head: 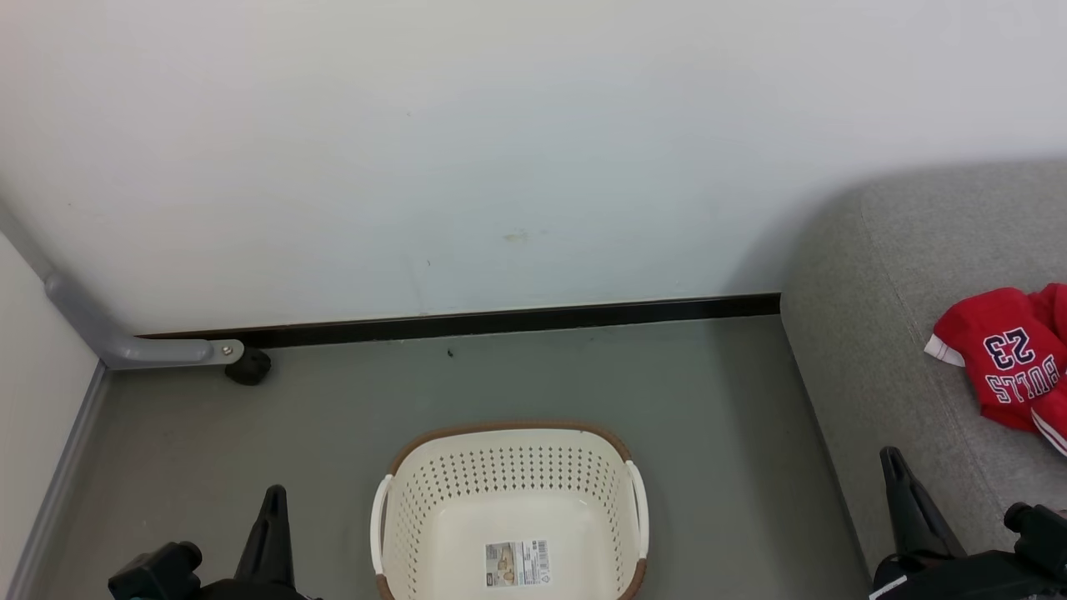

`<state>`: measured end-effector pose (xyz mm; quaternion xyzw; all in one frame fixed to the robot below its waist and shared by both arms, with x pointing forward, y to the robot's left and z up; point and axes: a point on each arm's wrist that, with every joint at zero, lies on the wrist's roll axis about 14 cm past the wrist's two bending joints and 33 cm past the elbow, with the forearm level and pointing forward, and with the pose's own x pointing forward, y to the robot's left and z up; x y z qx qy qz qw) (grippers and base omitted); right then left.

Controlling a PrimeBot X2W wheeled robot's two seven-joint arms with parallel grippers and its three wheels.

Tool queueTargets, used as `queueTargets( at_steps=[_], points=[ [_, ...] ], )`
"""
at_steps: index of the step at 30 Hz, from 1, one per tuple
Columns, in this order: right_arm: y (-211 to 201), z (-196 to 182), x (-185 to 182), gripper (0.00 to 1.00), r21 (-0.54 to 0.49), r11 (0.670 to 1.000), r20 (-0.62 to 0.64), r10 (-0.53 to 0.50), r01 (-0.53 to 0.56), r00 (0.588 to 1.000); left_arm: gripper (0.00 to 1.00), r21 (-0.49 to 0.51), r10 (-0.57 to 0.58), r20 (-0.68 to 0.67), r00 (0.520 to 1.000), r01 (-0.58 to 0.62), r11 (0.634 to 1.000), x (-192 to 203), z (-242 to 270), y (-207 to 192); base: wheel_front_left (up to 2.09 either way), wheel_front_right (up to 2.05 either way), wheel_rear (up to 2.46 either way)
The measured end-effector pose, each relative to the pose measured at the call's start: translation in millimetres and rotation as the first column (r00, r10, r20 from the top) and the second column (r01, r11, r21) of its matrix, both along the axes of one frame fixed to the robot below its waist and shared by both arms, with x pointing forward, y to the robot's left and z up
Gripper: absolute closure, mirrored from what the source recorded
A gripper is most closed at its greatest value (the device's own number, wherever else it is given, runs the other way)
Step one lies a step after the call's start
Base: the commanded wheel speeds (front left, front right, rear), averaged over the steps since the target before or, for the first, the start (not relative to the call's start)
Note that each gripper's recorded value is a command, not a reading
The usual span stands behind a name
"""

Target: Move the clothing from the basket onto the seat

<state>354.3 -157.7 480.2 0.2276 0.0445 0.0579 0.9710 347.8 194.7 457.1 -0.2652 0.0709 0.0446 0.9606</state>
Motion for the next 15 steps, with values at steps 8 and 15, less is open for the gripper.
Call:
queueTargets(
  at_steps=[8,15],
  points=[
    [-7.2,-1.2,3.6,1.0,0.107,0.994,-0.031,-0.034,0.038,0.999,1.0,-0.101,0.014,-0.019,1.0,-0.016,0.995,1.5,-2.8,1.2,0.0,0.0,0.0],
    [-13.2,-4.0,5.8,1.0,0.198,0.977,-0.066,-0.063,0.075,0.996,1.0,-0.188,0.029,-0.035,0.999,-0.035,0.982,2.8,-5.0,2.0,0.0,0.0,0.0]
  ],
)
